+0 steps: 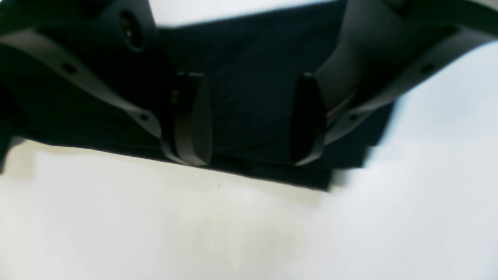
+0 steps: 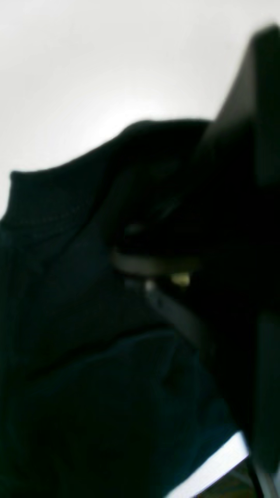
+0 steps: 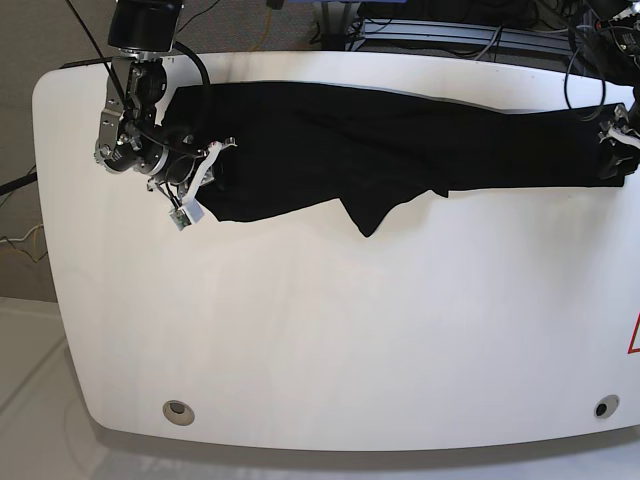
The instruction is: Fold the T-shirt properly
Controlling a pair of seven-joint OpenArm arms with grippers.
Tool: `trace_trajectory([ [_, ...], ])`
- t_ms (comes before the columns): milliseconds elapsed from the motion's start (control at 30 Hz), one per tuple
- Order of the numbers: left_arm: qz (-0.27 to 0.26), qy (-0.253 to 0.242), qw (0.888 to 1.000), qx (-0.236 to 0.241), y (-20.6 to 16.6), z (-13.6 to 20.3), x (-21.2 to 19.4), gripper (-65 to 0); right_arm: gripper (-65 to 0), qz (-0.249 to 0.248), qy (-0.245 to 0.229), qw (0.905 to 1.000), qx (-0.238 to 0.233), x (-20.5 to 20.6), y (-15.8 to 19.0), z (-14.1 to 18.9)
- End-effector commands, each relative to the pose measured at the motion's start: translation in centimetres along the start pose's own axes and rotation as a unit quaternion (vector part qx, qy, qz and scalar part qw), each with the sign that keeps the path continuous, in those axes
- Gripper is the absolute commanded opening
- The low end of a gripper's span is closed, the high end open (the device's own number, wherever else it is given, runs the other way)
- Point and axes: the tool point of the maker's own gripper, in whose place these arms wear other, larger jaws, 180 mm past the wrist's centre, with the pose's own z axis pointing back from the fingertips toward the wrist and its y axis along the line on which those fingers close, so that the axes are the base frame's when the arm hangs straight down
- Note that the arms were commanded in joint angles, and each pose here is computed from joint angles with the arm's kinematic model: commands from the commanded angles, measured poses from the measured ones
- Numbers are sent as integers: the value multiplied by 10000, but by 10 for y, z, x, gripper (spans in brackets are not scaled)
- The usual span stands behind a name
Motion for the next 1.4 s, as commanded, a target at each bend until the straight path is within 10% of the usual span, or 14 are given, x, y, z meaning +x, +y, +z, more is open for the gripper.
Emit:
trace_trajectory([
  [0,-119,-493,9987,-64,3,-5,34,-389,-433,-116,-134,9998,-29,5,-13,2],
  [367,-306,152,9982,-500,-28,-17,18,-365,-154,-104,-731,9972,91,31,3,0],
  [900,94,60,9968,-786,-28,-1,18,-310,-234,528,-1277,9881,-676,85,-12,48],
  [1367,-217,262,9987,-389,-17,8,0,-261,-134,476,-1598,9859,-115,108,26,54],
])
